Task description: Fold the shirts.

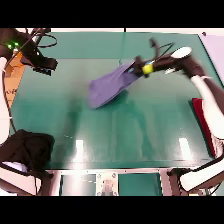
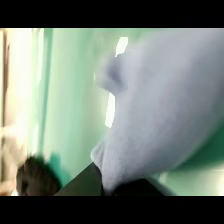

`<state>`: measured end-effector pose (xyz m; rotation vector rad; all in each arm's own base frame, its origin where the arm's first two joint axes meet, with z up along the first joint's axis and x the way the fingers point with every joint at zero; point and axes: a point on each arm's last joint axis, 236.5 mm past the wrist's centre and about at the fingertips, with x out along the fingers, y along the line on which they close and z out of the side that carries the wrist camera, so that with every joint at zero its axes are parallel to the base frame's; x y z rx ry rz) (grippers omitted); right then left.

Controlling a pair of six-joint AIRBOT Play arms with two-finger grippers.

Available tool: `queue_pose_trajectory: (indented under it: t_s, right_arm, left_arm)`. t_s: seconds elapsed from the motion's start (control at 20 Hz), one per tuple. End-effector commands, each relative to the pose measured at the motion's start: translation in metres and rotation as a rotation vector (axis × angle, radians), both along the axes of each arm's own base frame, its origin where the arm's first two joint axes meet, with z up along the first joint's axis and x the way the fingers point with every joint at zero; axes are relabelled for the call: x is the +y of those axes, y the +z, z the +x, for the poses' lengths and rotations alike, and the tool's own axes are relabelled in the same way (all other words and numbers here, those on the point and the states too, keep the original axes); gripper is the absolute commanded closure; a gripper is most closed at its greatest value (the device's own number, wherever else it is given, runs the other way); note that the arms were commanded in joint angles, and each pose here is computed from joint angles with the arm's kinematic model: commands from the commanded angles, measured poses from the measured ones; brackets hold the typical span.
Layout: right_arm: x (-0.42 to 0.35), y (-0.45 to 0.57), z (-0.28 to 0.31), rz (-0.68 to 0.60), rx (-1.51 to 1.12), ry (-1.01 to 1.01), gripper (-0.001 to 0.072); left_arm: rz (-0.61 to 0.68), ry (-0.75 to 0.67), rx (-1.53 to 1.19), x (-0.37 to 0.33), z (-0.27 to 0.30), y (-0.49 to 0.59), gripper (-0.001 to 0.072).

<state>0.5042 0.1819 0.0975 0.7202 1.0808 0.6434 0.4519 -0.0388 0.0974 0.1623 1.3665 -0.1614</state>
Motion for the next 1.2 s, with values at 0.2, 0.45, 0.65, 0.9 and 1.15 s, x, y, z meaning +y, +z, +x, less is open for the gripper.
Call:
queue_pose_trajectory:
  t_s: [0.2, 0.45, 0.65, 0.9, 1.15]
  right_arm:
    - [-0.281, 0.081, -0.008, -0.123, -0.098, -0.493, 0.0696]
    - [-0.426, 0.092, -0.056, -0.195, -0.145, -0.762, 0.0697]
    - [-0.472, 0.105, -0.098, -0.246, -0.136, -0.831, 0.0696]
    - [-0.491, 0.082, -0.169, -0.36, 0.131, -0.923, 0.0696]
    - [-0.502, 0.084, -0.236, -0.51, 0.318, -1.031, 0.0696]
  left_arm:
    - [-0.005, 0.007, 0.002, -0.001, 0.0, 0.0, 0.0687]
    - [-0.007, 0.017, 0.001, -0.001, 0.0, 0.0, 0.0687]
    - [-0.011, 0.02, 0.001, -0.002, 0.0, 0.0, 0.0687]
    - [-0.031, 0.012, 0.024, -0.007, -0.006, -0.001, 0.0687]
    - [-0.084, -0.007, 0.029, -0.02, -0.007, 0.0, 0.0687]
